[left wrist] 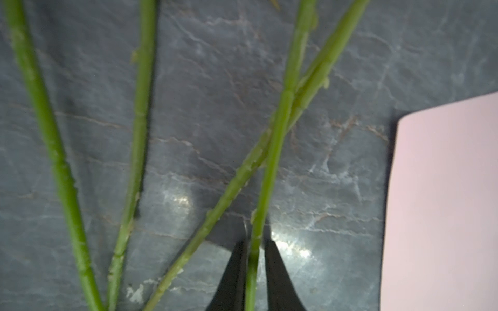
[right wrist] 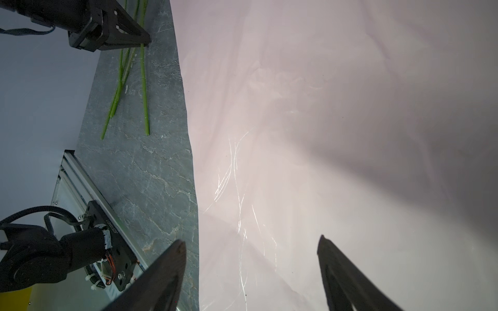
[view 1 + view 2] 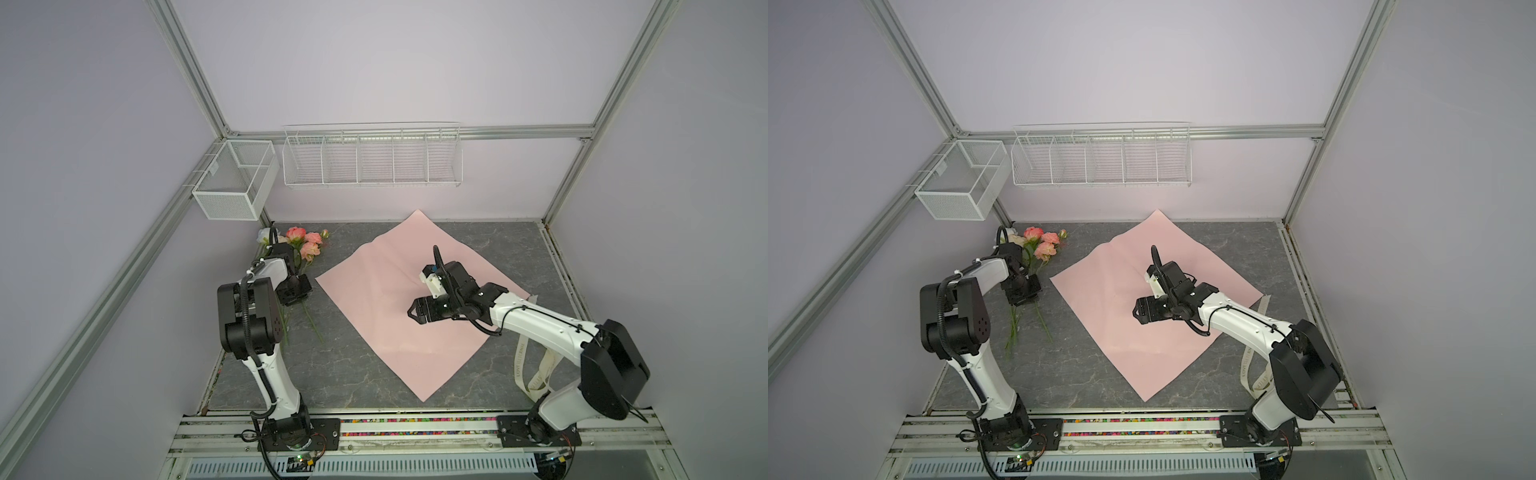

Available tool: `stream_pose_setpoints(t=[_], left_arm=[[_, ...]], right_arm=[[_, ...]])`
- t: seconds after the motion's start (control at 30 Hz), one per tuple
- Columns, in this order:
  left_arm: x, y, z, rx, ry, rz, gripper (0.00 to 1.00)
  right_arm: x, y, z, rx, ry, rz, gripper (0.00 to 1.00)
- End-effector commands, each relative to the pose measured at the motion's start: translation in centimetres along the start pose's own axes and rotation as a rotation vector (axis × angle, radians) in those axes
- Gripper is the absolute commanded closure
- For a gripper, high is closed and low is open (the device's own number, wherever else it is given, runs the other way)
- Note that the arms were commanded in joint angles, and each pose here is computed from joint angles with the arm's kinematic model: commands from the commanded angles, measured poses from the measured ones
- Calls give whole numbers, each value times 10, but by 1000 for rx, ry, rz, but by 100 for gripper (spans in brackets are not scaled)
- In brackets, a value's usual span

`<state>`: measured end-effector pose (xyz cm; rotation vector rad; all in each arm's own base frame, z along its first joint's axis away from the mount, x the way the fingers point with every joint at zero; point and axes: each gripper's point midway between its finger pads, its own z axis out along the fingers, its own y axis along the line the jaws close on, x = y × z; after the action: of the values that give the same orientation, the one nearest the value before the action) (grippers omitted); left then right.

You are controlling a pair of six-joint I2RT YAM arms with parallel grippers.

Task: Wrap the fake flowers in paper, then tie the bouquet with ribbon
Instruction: 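Grasp one rose stem with the left gripper while the right moves over the paper, then carry the pink rose onto the paper's center with the left gripper and release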

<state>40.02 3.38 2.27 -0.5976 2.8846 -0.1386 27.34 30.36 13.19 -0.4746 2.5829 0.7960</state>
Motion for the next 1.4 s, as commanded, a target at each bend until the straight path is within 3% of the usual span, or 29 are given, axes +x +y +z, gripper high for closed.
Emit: stream_pose_setpoints(t=[0.0,0.07,0.33,0.63,0.93,1.1,1.23,1.37], left_arm=[[-1,-15,-20,82,-11,71,95],[-2,-23,-33,127,-41,84,100],[10,-46,-77,269,-85,142,100],[54,-98,-109,480,-129,206,100],[103,-203,-100,617,-40,300,100],[121,-271,-82,606,-12,315,100],[139,-318,-63,532,30,377,100],[149,-345,-45,462,65,423,100]], right_arm=[[-8,2,-6,4,-22,-16,20],[-9,1,-8,10,-27,-16,20],[-9,-4,-19,47,-62,-6,19],[-5,-35,-47,166,-152,73,17],[11,-88,-83,256,-235,241,14],[27,-128,-107,387,-236,366,12],[36,-145,-114,388,-201,436,12],[42,-147,-119,385,-181,432,12]])
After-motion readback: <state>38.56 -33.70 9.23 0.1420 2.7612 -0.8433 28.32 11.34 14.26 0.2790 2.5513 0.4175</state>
